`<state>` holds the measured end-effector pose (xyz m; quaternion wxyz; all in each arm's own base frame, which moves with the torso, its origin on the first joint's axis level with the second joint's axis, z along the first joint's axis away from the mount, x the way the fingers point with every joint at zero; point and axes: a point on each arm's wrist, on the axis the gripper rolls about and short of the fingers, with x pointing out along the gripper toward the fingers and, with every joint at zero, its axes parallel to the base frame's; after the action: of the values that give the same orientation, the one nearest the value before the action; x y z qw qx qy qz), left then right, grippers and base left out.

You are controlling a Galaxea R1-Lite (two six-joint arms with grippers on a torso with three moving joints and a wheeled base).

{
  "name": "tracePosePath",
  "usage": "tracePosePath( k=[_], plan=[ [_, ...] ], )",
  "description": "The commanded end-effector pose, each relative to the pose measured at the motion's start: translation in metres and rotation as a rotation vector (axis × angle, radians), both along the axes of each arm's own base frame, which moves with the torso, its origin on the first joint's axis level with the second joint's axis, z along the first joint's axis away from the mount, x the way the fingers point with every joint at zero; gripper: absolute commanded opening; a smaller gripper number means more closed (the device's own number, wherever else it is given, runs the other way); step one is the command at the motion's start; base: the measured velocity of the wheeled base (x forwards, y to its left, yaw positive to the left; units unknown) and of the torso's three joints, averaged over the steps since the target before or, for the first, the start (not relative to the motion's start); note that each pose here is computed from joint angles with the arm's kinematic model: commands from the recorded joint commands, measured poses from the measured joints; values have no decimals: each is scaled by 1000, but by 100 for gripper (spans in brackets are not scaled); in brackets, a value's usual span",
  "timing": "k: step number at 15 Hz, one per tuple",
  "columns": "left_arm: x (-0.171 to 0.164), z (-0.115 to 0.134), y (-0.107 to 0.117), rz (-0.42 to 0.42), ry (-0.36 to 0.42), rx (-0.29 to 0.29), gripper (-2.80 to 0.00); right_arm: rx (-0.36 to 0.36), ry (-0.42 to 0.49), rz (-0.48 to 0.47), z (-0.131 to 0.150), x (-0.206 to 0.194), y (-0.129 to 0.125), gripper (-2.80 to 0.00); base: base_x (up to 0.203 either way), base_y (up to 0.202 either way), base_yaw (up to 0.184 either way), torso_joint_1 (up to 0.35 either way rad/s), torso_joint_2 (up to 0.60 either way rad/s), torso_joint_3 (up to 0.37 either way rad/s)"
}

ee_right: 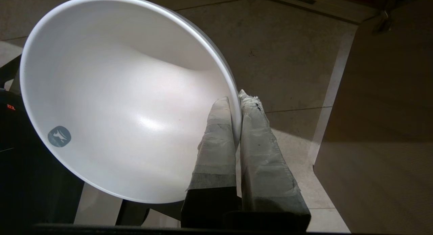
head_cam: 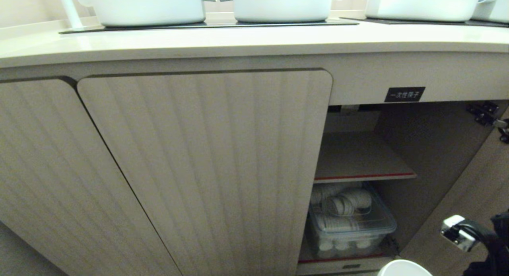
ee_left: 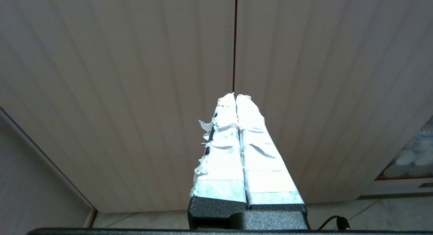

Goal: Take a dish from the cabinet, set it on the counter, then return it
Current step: Place it on the table

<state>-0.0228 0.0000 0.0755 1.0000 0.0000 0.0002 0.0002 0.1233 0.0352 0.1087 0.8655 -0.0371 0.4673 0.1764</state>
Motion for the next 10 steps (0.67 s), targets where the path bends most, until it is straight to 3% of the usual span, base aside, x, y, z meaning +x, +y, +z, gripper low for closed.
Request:
tracePosePath(
  k=[1, 6, 10],
  plan=[
    [0, 0, 0, 0, 0, 0, -280, 0, 1, 1, 0, 0, 0, -280, 0, 0, 0, 0, 0, 0],
    [0, 0, 0, 1, 0, 0, -280, -1, 1, 0, 0, 0, 0, -280, 0, 0, 0, 4, -24, -17],
    [0, 0, 0, 0, 0, 0, -280, -1, 2, 1, 0, 1, 0, -280, 0, 0, 0, 83, -241, -272]
  ],
)
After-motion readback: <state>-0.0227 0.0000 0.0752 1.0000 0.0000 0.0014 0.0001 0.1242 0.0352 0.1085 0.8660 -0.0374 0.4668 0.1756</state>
